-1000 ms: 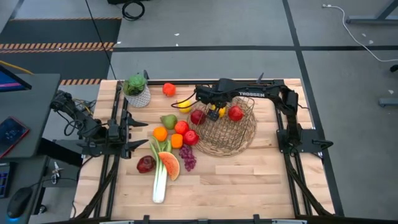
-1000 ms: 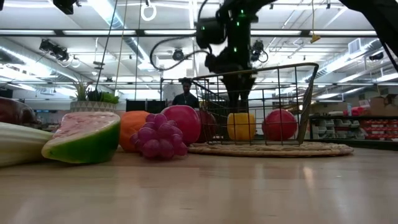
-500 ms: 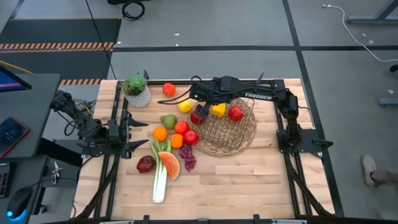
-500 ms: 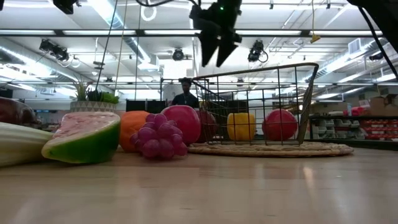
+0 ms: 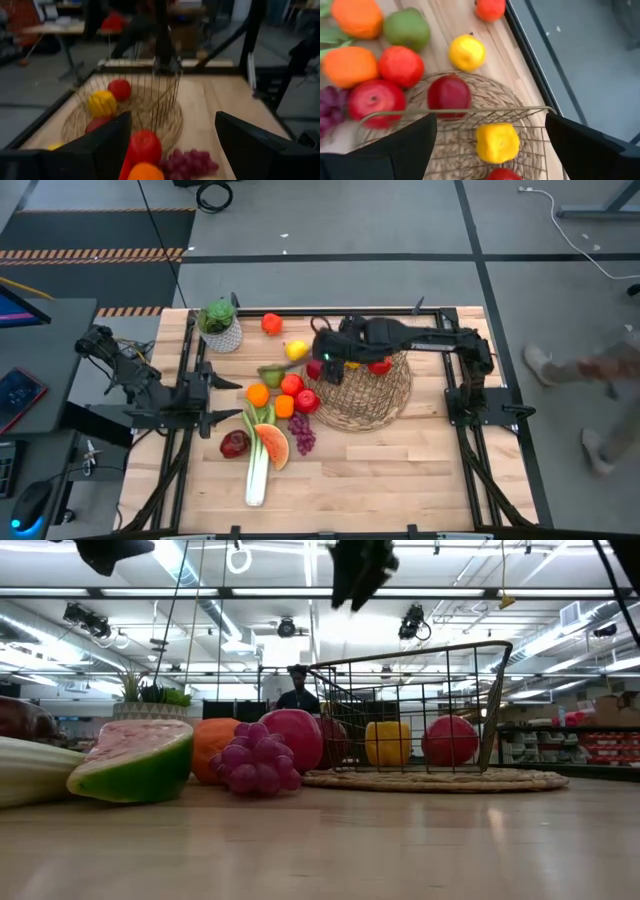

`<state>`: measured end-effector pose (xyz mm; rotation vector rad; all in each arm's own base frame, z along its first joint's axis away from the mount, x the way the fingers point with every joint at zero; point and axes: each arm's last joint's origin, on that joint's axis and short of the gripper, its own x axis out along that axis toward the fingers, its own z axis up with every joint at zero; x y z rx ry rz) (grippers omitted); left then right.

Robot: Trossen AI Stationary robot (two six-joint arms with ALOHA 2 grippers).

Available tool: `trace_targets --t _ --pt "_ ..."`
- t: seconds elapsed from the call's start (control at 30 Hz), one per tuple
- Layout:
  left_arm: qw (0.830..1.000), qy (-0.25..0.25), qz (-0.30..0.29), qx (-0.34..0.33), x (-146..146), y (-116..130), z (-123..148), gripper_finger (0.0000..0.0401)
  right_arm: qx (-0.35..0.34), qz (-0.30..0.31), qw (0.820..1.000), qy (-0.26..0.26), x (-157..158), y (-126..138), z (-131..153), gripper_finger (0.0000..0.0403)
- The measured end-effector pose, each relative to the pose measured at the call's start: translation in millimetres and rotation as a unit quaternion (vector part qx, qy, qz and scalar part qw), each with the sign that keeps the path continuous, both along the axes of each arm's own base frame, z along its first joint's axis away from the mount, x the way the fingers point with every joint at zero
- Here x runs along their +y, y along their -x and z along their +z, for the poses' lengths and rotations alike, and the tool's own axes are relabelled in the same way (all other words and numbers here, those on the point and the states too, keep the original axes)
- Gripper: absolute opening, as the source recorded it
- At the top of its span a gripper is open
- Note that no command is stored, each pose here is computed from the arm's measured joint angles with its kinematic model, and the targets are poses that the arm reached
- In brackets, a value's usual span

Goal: Build produce basket
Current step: Put the red apple into the gold wire basket

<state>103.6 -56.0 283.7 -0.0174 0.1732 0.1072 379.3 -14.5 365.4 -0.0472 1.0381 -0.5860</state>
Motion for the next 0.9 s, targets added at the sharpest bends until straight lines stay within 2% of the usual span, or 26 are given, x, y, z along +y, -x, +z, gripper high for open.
trace_targets --t 0.13,0.27,0.33,0.4,0.6,0.77,0.9 --pt "0.995 0.017 -0.009 0.096 -8.6 -8.5 3.6 0.0293 -0.016 0.025 0.999 0.02 32.2 8.1 9.9 0.037" --pt "0.979 0.031 -0.048 0.194 -25.1 -23.9 3.3 0.0293 -0.024 0.044 0.997 0.055 56.3 13.9 14.8 0.0368" --pt "0.964 0.039 -0.071 0.253 -33.6 -30.8 0.0 0.0293 -0.024 0.05 0.996 0.068 64.5 15.4 15.1 0.0368" --pt "0.946 0.055 -0.07 0.31 -40.2 -36.2 -2.5 0.0293 -0.016 0.057 0.996 0.072 70.2 18.0 14.5 0.0368" --pt "0.879 0.099 0.01 0.467 -51.6 -43.1 -20.0 0.0293 -0.011 0.04 0.997 0.072 72.4 21.6 13.3 0.0368" --pt "0.829 0.108 0.029 0.547 -63.4 -45.0 -41.3 0.0293 -0.013 0.036 0.997 0.072 72.2 21.7 13.3 0.0368" --pt "0.811 0.105 0.061 0.572 -66.9 -45.8 -49.8 0.0297 -0.017 0.033 0.997 0.07 72.0 21.2 13.5 0.0368"
